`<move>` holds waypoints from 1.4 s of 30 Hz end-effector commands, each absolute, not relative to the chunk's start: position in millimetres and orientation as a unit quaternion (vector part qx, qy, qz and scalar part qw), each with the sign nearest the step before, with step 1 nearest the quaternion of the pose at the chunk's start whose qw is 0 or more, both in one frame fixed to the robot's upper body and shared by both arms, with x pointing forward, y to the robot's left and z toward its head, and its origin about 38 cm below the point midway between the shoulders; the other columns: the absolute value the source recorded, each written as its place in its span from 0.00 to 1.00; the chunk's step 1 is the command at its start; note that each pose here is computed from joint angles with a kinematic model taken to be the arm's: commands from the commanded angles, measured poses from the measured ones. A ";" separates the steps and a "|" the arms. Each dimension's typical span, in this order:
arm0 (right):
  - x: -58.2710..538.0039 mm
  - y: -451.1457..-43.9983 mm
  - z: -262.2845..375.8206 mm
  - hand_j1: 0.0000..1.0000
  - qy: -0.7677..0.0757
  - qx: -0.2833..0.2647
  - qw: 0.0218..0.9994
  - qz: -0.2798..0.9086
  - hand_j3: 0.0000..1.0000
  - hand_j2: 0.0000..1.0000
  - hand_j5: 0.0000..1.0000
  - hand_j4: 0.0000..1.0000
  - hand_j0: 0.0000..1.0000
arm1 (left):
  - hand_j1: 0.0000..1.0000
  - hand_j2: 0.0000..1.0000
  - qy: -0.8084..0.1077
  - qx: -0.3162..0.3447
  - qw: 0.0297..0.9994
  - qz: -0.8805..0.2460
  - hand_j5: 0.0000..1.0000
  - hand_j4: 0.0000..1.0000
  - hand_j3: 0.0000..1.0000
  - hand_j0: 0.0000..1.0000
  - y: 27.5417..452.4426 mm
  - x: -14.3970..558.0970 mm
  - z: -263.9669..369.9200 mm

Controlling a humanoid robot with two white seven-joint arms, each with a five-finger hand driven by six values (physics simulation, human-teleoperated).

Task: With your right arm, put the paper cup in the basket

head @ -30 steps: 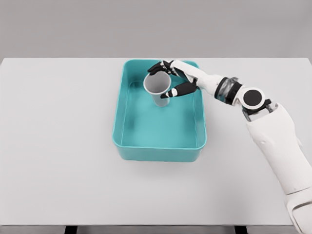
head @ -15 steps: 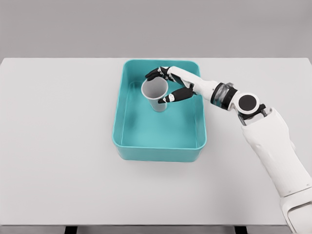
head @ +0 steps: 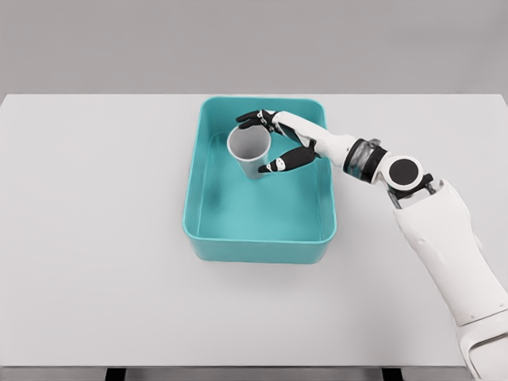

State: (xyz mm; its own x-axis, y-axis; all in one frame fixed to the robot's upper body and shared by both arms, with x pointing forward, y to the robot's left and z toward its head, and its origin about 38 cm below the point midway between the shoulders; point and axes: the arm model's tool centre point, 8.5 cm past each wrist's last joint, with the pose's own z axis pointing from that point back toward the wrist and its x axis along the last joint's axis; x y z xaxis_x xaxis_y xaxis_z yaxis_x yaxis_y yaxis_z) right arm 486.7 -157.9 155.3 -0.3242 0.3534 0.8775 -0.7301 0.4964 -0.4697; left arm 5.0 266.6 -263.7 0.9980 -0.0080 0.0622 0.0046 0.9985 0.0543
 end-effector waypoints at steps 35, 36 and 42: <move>489.6 -196.8 172.6 0.98 -0.669 0.113 0.565 0.470 0.98 0.98 0.98 0.98 0.98 | 1.00 1.00 -0.032 0.027 0.999 -0.003 1.00 1.00 1.00 1.00 266.6 6.0 -263.7; 488.5 -200.2 174.7 0.98 -0.669 0.110 0.564 0.472 0.98 0.98 0.98 0.98 0.98 | 1.00 1.00 -0.032 0.027 0.999 -0.003 1.00 1.00 1.00 1.00 266.6 6.0 -263.7; 471.3 -230.9 221.4 0.99 -0.712 0.084 0.530 0.453 0.99 0.99 0.99 0.99 0.99 | 1.00 1.00 -0.031 0.027 0.999 -0.003 1.00 1.00 1.00 1.00 266.6 5.0 -263.7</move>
State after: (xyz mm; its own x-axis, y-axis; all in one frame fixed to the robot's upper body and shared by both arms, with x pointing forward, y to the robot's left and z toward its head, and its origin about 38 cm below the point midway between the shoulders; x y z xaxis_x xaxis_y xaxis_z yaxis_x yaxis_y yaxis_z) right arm 471.2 -219.6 189.6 -0.3716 0.3743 0.8496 -0.6448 0.5544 -0.5263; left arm 5.0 266.6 -263.7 0.9980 -0.0079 0.0621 0.0046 0.9985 0.0543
